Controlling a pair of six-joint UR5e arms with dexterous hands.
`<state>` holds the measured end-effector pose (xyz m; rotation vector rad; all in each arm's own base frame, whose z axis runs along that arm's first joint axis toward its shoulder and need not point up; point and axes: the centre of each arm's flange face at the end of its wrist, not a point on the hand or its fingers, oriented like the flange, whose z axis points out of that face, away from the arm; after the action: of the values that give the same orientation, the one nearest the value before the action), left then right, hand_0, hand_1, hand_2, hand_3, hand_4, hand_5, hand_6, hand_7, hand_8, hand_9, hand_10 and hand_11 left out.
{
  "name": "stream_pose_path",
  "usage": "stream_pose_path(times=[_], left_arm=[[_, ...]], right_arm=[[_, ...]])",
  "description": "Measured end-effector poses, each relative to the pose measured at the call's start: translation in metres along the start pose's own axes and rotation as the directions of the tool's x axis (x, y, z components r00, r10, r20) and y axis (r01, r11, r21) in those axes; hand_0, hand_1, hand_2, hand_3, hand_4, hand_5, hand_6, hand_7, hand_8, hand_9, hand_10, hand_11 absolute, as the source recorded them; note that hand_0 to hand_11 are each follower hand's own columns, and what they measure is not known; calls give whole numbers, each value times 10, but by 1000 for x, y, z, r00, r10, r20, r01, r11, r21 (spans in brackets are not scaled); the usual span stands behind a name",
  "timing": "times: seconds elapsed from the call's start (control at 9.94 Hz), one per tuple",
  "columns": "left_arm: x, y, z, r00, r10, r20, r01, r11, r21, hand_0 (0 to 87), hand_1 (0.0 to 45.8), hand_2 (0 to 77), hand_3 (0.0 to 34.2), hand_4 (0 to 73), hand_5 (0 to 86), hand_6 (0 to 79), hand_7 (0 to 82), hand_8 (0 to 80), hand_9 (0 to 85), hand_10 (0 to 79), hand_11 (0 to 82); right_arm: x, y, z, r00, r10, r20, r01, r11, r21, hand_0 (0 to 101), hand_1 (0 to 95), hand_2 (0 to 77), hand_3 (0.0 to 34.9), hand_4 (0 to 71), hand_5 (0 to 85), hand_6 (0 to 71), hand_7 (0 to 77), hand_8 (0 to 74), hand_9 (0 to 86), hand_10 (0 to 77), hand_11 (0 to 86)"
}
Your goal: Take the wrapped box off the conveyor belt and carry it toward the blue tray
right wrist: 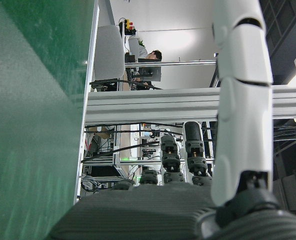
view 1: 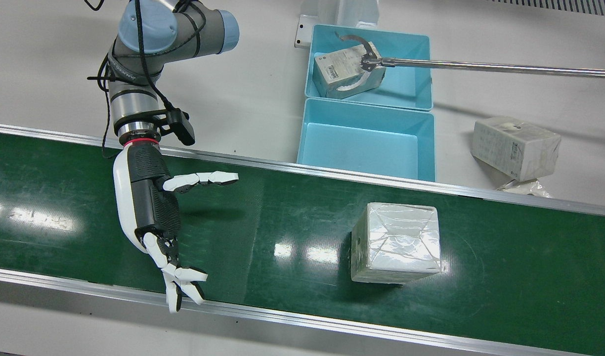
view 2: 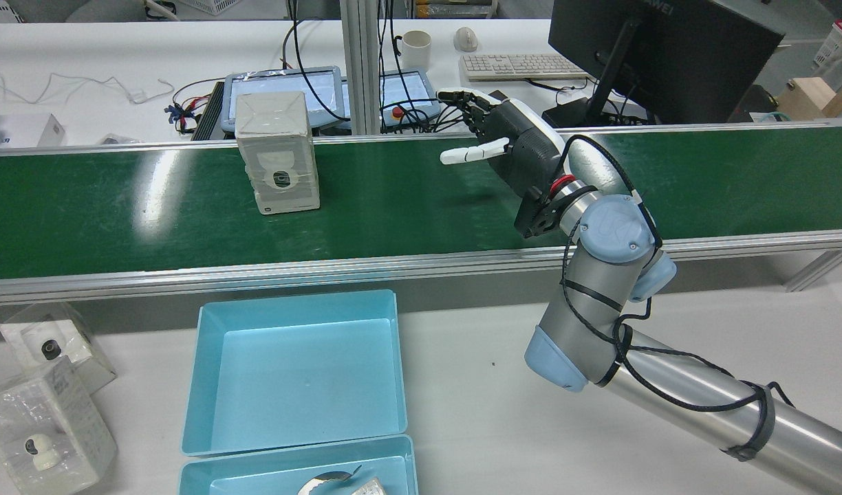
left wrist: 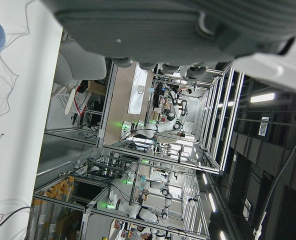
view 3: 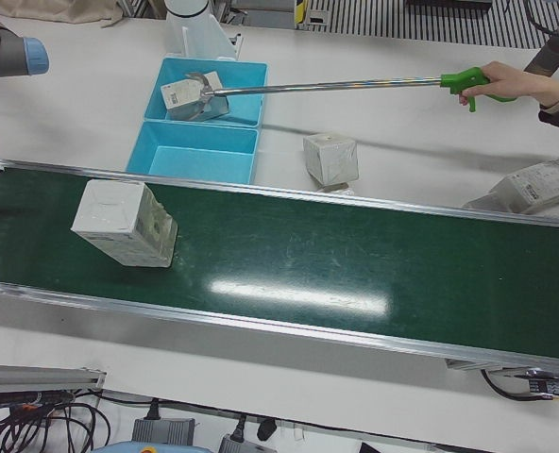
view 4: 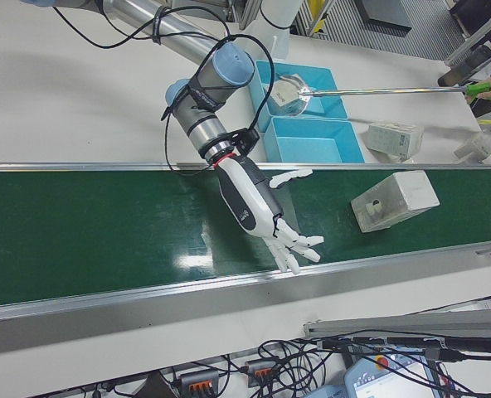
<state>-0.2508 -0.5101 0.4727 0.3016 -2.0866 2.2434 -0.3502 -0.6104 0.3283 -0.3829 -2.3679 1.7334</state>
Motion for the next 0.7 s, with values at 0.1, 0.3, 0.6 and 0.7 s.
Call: stream_pose_path(times=[0.1,0.3,0.6,0.7], left_arm=[[0,0,0,1000,0,0,0,1000,0,0,0,5,0,0,11,5,0,5,0,5,5],[0,0,0,1000,0,0,0,1000,0,0,0,5,0,0,11,5,5,5,5,5,5],[0,0,0,1000,0,0,0,1000,0,0,0,5,0,0,11,5,5,5,0,5,5],[0,0,0,1000,0,0,0,1000,0,0,0,11,0,0,11,5,0,5,0,5,5]], right_arm=[[1,0,0,1000,0,-1,0,1000,0,490,158,114,0,125,262,60,71,16,38,0,5],[3,0,-1,1000,0,-3,0,1000,1,490,158,114,0,125,262,60,71,16,38,0,5],[3,0,-1,1000,0,-3,0,1000,1,490,158,114,0,125,262,60,71,16,38,0,5],[3,0,-1,1000,0,-3,0,1000,2,490,158,114,0,125,262,60,71,16,38,0,5]])
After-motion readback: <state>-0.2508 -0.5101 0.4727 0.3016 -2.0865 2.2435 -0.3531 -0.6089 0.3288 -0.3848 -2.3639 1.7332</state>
